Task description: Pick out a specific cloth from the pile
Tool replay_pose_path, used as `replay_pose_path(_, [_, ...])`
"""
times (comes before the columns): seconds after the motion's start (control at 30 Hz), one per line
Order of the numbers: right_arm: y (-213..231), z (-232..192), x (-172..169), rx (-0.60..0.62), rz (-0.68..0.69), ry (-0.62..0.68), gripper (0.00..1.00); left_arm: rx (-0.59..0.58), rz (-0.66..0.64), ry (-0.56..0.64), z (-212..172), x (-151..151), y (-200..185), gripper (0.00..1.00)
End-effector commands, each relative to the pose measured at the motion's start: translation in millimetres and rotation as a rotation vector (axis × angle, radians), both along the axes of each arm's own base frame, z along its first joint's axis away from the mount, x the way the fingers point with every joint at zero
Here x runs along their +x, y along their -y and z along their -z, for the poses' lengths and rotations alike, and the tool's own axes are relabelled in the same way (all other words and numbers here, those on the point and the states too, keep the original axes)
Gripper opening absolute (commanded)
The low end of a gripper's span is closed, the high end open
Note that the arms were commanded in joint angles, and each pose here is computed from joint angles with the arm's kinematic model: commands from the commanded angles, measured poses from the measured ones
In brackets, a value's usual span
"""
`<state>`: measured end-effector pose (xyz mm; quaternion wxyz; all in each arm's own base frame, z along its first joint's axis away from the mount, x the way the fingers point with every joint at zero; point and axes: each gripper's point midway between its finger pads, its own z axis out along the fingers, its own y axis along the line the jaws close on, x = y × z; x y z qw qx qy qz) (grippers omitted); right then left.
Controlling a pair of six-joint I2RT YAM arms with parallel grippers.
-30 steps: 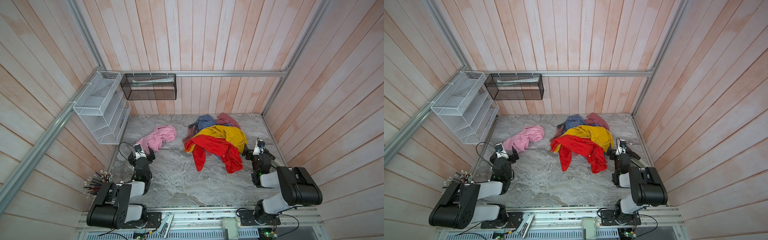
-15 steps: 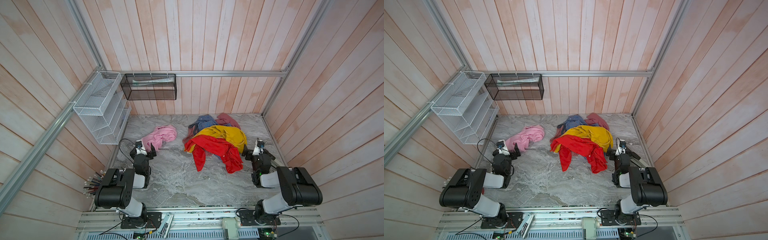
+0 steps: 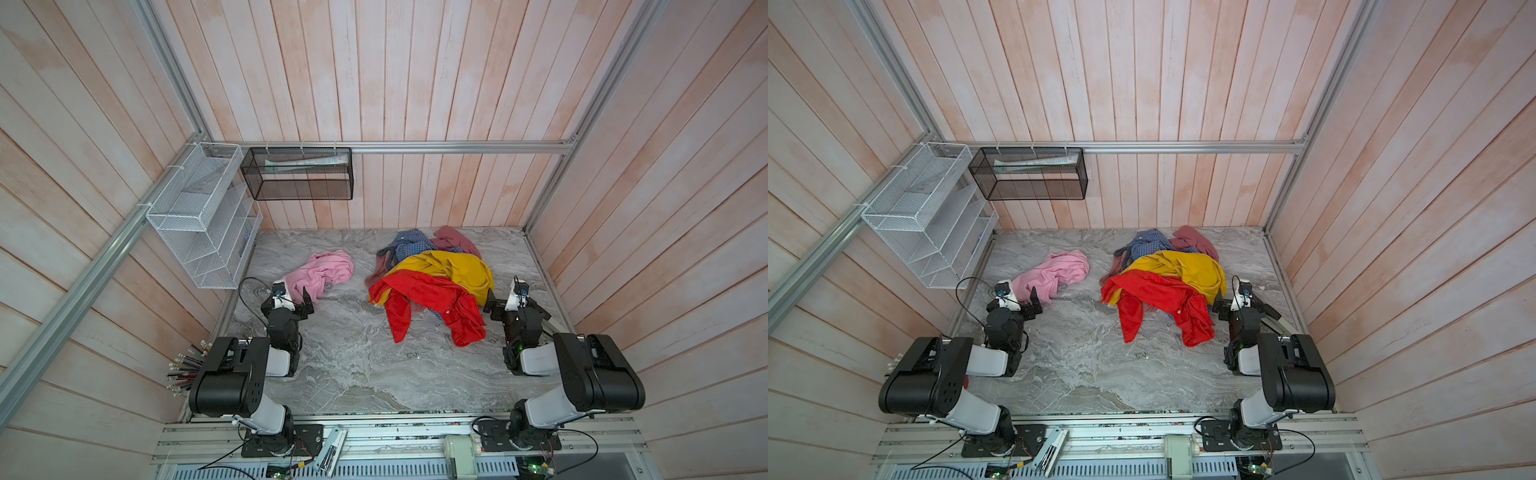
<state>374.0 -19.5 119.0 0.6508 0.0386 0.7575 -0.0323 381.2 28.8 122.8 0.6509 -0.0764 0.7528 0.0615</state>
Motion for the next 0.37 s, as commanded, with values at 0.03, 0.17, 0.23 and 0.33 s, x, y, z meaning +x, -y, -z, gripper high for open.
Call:
replay_pose_path(0.03, [0.2, -6.7, 3.0, 0.009, -0.003, 0.019, 0.98, -0.013, 0.01, 0.018, -6.7, 3.3, 1.2, 1.0])
replay_pose_path(0.17, [0.3, -6.3, 3.0, 0.008, -0.002, 0.017, 0.98, -0.014, 0.012, 0.014, -6.0, 3.7, 1.4, 1.0])
replay_pose_path(0.23, [0.8, -6.5, 3.0, 0.009, -0.001, 0.019, 0.98, -0.014, 0.012, 0.018, -7.0, 3.3, 1.4, 1.0])
replay_pose_path(0.33, [0.6, -6.1, 3.0, 0.009, -0.002, 0.017, 0.98, -0.013, 0.012, 0.02, -7.5, 3.3, 1.4, 1.0])
